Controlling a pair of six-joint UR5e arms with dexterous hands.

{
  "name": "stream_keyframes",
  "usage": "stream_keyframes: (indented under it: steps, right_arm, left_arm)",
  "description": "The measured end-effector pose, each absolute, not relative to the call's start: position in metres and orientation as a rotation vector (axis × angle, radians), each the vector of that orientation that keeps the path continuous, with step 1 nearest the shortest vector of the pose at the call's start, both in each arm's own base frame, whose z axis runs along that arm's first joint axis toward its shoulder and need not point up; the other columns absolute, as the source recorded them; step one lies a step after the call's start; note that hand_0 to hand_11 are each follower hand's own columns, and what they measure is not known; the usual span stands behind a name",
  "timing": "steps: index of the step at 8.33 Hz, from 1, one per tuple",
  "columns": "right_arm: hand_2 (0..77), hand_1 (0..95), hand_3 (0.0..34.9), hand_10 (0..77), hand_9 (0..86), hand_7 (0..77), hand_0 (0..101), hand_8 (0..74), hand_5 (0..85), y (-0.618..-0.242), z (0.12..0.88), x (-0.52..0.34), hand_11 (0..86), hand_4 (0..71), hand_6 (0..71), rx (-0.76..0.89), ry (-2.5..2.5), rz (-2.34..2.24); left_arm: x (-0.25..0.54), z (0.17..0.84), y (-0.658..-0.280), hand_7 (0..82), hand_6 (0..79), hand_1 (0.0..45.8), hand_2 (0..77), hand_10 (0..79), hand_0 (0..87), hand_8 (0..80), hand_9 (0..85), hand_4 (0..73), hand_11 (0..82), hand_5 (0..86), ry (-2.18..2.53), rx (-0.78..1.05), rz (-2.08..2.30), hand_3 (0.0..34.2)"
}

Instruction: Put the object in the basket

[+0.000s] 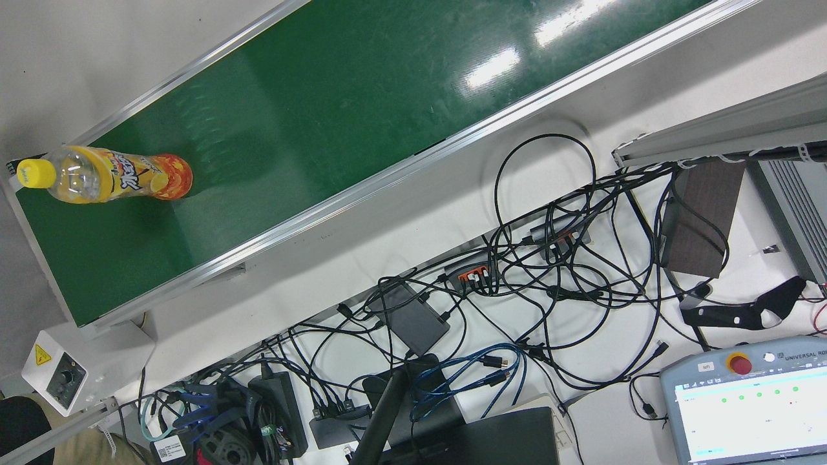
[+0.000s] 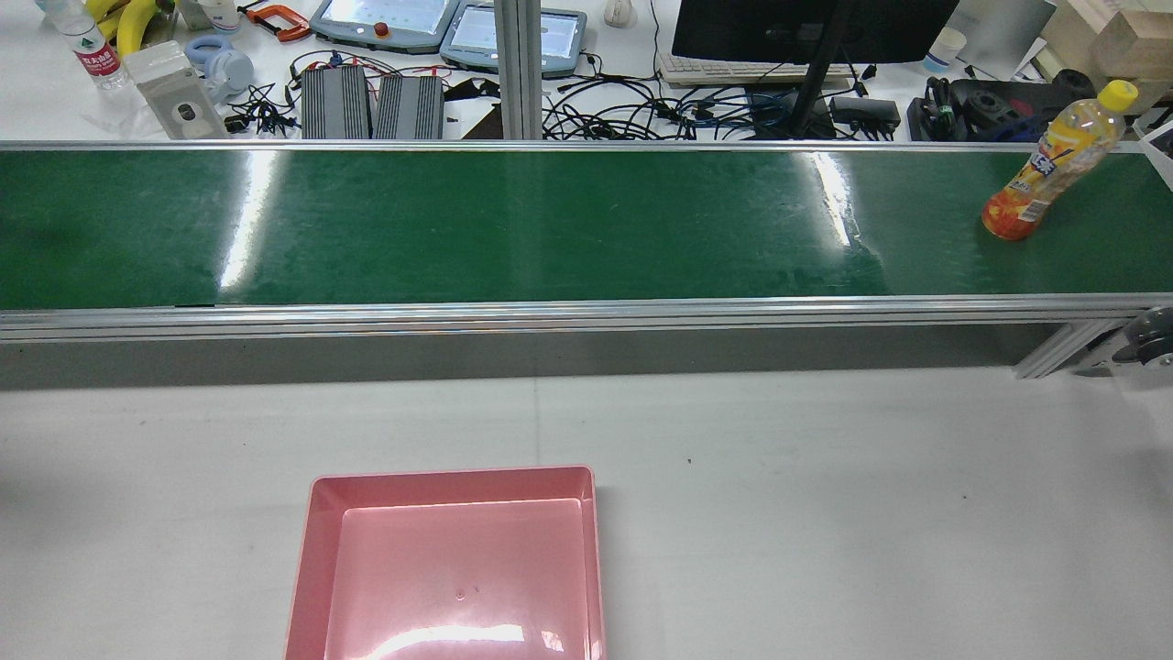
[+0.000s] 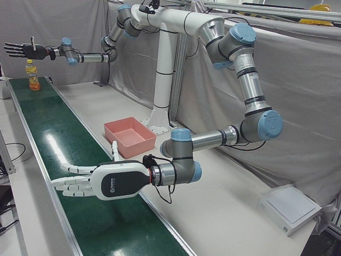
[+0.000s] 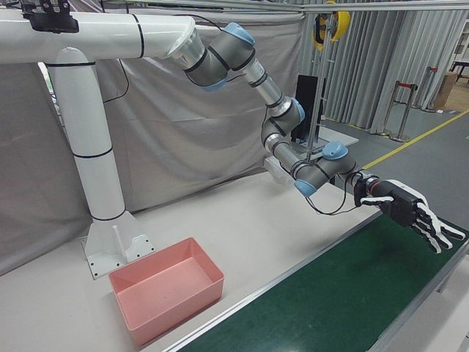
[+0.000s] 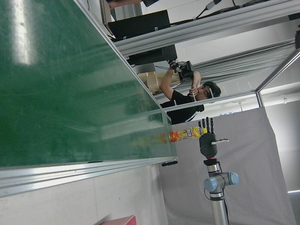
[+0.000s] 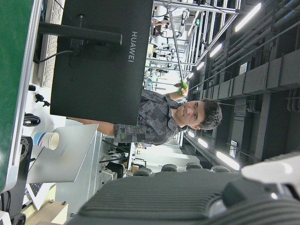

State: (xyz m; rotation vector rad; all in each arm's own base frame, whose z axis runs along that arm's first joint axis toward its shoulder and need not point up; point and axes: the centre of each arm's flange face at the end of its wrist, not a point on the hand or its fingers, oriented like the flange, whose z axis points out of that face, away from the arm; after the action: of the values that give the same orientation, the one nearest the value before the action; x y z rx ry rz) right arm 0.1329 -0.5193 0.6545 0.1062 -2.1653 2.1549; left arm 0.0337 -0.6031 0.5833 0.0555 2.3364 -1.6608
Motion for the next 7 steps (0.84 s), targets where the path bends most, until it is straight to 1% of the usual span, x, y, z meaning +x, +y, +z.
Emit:
stream_keyframes:
  steps: [1,2,3,4,6,7]
  right_arm:
    - [0.5,0.0,0.2,0.0,0.0,0.5,0,0.0,0.0,-0.5191,0.6548,0.1326,0.0,0.0,0.0,0.105,-2.164,2.155]
    - [0.5,0.0,0.3,0.0,0.0,0.5,0,0.0,0.0,-0.5192,0.6546,0.1326,0.0,0.0,0.0,0.105,-2.165,2.155]
    - [0.5,0.0,0.3,0.0,0.0,0.5,0,0.0,0.0,-0.5194,0.6544,0.1327,0.0,0.0,0.0,0.105,-2.165,2.154]
    - [0.5,0.0,0.2,0.0,0.0,0.5,0,0.0,0.0,-0.5196,0.6542,0.1329,0.0,0.0,0.0,0.106,-2.166,2.154]
    - [0.5,0.0,0.3,0.0,0.0,0.5,0,0.0,0.0,-0.5192,0.6546,0.1330,0.0,0.0,0.0,0.106,-2.165,2.155]
    - [0.5,0.0,0.3,0.0,0.0,0.5,0,0.0,0.0,-0.5192,0.6546,0.1330,0.0,0.0,0.0,0.106,-2.165,2.155]
  left_arm:
    - [0.0439,0.5836,-0.6043,0.5,0.0,6.5,0.5,7.6,48.3,6.0,10.4,17.4,12.0,16.9,2.328,0.036,-1.656,0.0]
    - [0.0504,0.5813,-0.6052,0.5,0.0,6.0,0.5,7.6,48.4,6.0,10.4,17.4,12.0,16.9,2.326,0.023,-1.650,0.0]
    - [0.0532,0.5790,-0.6053,0.5,0.0,7.1,0.5,7.6,49.2,6.5,10.4,17.4,12.0,18.0,2.322,0.016,-1.651,0.0]
    - [0.0535,0.5780,-0.6049,0.5,0.0,7.1,0.5,7.6,49.2,6.5,10.4,17.4,12.0,19.1,2.316,0.015,-1.656,0.0]
    - [0.0506,0.5764,-0.6054,0.5,0.0,7.1,0.5,7.6,49.2,6.5,10.4,17.4,12.0,17.5,2.316,0.021,-1.661,0.0]
    - [0.0492,0.5761,-0.6056,0.5,0.0,3.3,0.5,7.6,48.4,6.5,10.4,17.4,12.0,15.3,2.317,0.025,-1.662,0.0]
